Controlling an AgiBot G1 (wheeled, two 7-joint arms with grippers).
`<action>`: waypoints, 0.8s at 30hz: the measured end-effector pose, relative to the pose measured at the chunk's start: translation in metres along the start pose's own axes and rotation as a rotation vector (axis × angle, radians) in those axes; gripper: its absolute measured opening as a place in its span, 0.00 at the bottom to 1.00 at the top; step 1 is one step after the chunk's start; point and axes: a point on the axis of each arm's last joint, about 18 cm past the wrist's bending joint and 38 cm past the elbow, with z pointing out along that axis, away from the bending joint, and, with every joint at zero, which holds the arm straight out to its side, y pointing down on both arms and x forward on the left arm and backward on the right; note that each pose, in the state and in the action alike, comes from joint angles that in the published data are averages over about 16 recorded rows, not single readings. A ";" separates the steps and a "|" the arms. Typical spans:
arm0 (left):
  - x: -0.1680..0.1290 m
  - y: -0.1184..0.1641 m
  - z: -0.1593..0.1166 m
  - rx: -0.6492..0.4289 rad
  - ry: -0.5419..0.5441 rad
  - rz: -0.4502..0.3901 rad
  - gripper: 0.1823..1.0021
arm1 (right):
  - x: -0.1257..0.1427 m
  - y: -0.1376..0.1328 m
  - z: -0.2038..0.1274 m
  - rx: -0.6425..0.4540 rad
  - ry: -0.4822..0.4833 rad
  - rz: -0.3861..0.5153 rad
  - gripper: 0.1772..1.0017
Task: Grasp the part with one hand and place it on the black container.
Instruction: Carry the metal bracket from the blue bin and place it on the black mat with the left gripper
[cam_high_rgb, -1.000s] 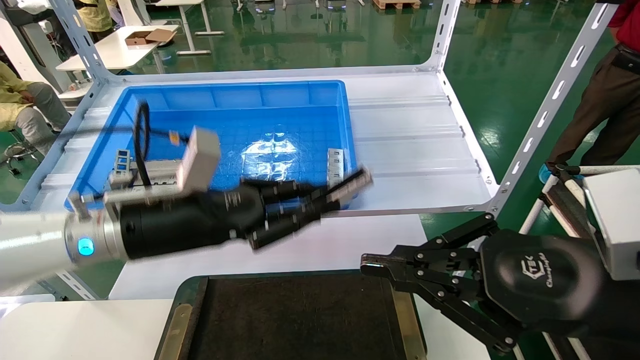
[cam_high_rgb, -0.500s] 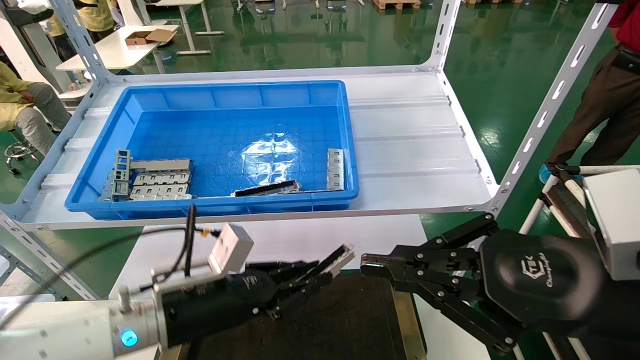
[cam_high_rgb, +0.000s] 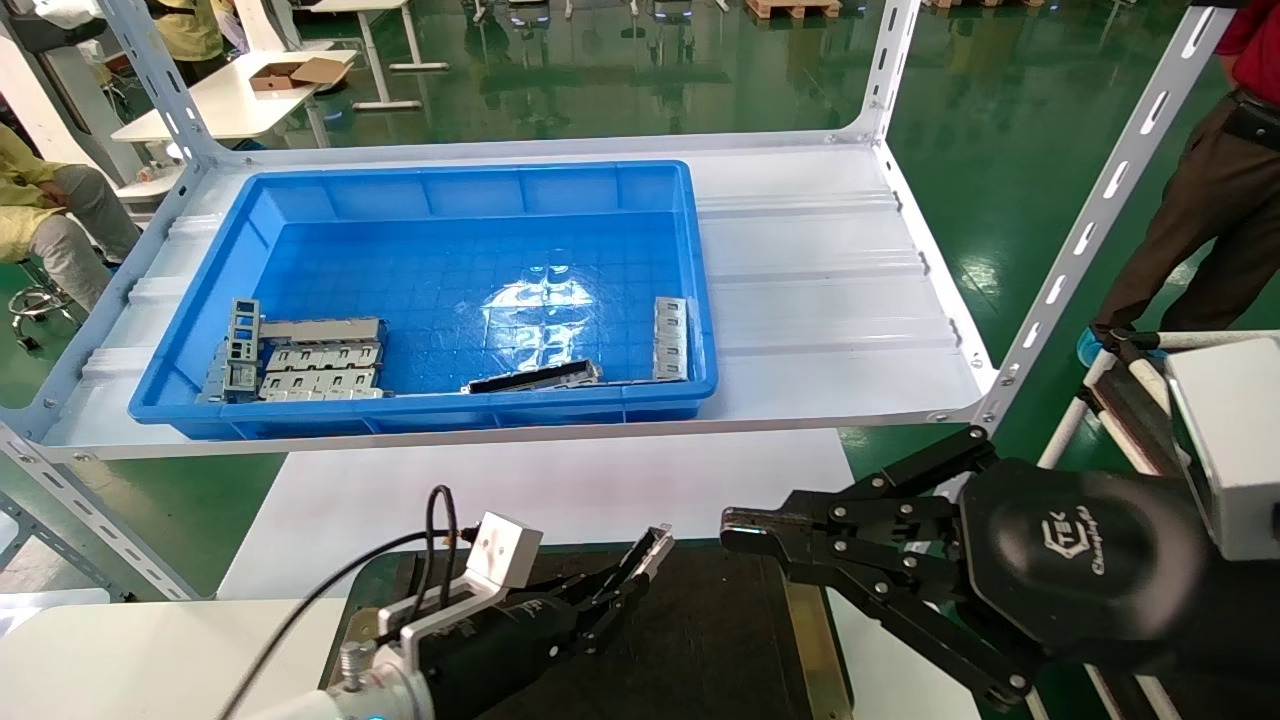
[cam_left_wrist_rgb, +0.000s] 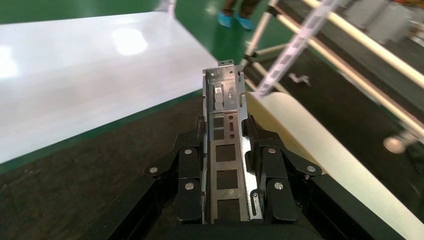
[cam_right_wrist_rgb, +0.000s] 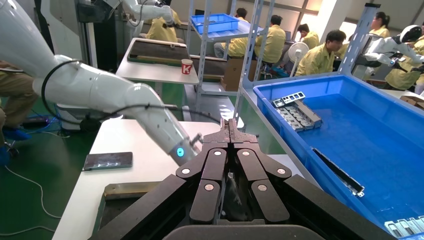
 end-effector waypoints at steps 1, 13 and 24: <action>0.000 0.003 0.004 0.002 -0.014 -0.013 0.20 | 0.000 0.000 0.000 0.000 0.000 0.000 0.02; 0.007 0.029 0.042 0.036 -0.127 -0.158 0.20 | 0.000 0.000 0.000 0.000 0.000 0.000 0.02; 0.009 0.046 0.057 0.063 -0.201 -0.253 0.20 | 0.000 0.000 0.000 0.000 0.000 0.000 0.02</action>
